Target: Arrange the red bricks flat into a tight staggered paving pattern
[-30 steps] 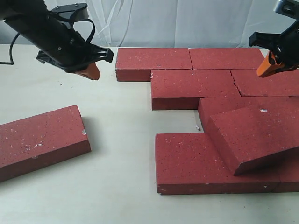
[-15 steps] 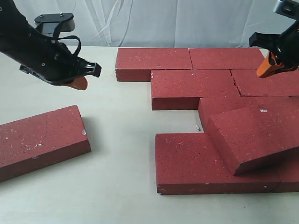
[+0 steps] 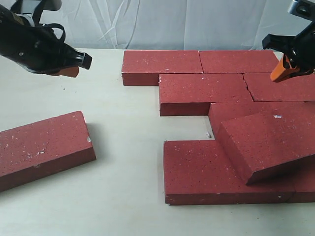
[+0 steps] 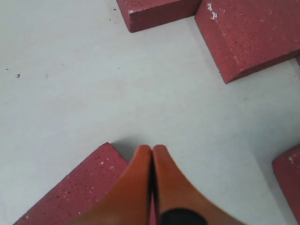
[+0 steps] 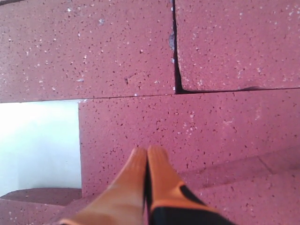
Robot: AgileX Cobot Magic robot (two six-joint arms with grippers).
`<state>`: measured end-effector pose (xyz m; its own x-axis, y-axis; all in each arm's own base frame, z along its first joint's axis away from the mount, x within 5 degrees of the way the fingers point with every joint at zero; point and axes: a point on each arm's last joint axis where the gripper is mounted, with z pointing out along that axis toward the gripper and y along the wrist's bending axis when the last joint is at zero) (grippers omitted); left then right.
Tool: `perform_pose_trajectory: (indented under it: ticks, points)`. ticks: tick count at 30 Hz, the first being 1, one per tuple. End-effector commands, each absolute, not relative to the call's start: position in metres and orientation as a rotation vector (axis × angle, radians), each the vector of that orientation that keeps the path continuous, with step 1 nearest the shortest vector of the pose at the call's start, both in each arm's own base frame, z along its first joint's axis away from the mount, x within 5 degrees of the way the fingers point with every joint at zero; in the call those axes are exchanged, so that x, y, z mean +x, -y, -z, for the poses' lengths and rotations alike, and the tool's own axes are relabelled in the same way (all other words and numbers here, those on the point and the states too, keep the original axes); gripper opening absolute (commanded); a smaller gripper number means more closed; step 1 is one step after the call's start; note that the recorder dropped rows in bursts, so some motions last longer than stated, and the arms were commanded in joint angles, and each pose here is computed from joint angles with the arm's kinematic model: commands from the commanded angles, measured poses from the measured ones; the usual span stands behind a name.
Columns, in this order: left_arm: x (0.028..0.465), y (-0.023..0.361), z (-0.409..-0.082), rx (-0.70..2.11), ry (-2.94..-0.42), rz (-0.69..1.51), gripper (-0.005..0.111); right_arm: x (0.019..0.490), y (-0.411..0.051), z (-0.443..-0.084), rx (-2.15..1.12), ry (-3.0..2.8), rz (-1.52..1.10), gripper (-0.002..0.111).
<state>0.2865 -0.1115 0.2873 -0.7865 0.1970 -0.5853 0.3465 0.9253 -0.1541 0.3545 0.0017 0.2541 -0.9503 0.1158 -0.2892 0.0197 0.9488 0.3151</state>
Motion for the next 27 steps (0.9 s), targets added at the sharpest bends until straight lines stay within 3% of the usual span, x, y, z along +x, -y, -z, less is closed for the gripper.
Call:
perform_pose_trajectory:
  ticks: [1,13,27]
  points:
    - [0.280,0.109,-0.287,0.399,-2.486,0.324,0.000,0.354,-0.001,-0.253,0.096,-2.799,-0.448,-0.001]
    - [0.267,0.108,-0.265,0.386,-2.544,0.341,0.000,0.354,-0.002,-0.253,0.101,-2.796,-0.459,-0.001]
    - [0.250,0.138,-0.264,0.657,-2.488,0.263,0.000,0.351,-0.010,-0.260,-0.011,-2.770,-0.574,-0.001]
